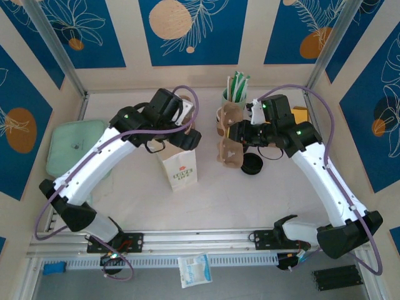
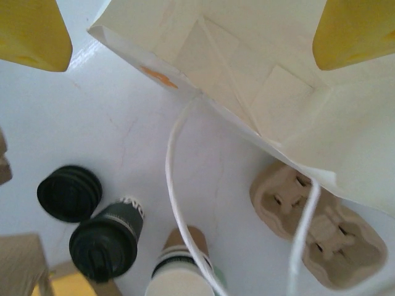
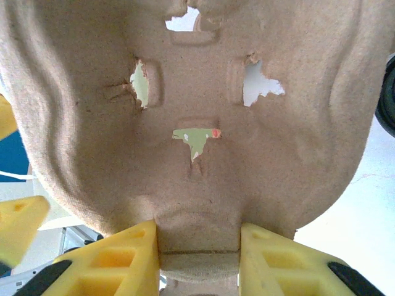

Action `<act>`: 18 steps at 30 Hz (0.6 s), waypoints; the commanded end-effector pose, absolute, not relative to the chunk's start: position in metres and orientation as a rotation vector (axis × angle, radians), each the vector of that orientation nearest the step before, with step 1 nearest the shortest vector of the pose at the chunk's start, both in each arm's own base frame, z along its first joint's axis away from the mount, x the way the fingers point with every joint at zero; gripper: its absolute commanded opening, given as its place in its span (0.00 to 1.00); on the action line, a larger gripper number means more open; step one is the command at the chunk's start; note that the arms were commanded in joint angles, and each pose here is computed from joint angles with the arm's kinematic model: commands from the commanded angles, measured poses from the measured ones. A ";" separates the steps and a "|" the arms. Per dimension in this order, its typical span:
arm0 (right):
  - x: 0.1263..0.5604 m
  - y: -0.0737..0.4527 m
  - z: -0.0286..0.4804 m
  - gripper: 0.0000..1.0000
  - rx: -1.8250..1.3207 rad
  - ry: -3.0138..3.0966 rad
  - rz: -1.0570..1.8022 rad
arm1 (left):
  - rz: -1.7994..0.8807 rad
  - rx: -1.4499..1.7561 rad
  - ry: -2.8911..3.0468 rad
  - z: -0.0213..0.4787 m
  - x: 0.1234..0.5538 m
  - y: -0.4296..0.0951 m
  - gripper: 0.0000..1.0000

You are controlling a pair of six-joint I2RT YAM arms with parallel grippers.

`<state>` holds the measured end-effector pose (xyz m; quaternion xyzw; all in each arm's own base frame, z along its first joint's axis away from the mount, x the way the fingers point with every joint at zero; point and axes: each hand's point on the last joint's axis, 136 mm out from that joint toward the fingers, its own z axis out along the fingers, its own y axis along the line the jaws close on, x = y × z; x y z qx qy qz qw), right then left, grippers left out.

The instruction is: Pack the takeout coffee

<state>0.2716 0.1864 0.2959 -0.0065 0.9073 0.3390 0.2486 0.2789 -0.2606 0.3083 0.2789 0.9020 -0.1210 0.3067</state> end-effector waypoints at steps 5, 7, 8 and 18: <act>0.265 0.176 0.291 0.32 -0.019 2.478 0.907 | -0.363 0.861 2.467 0.281 0.267 -0.273 1.00; 0.265 0.175 0.290 0.32 -0.014 2.477 0.906 | -0.377 0.872 2.482 0.276 0.264 -0.276 0.99; 0.265 0.174 0.290 0.32 -0.011 2.475 0.907 | -0.386 0.872 2.492 0.273 0.263 -0.278 0.99; 0.265 0.164 0.286 0.32 0.018 2.472 0.903 | -0.479 0.923 2.554 0.248 0.240 -0.300 1.00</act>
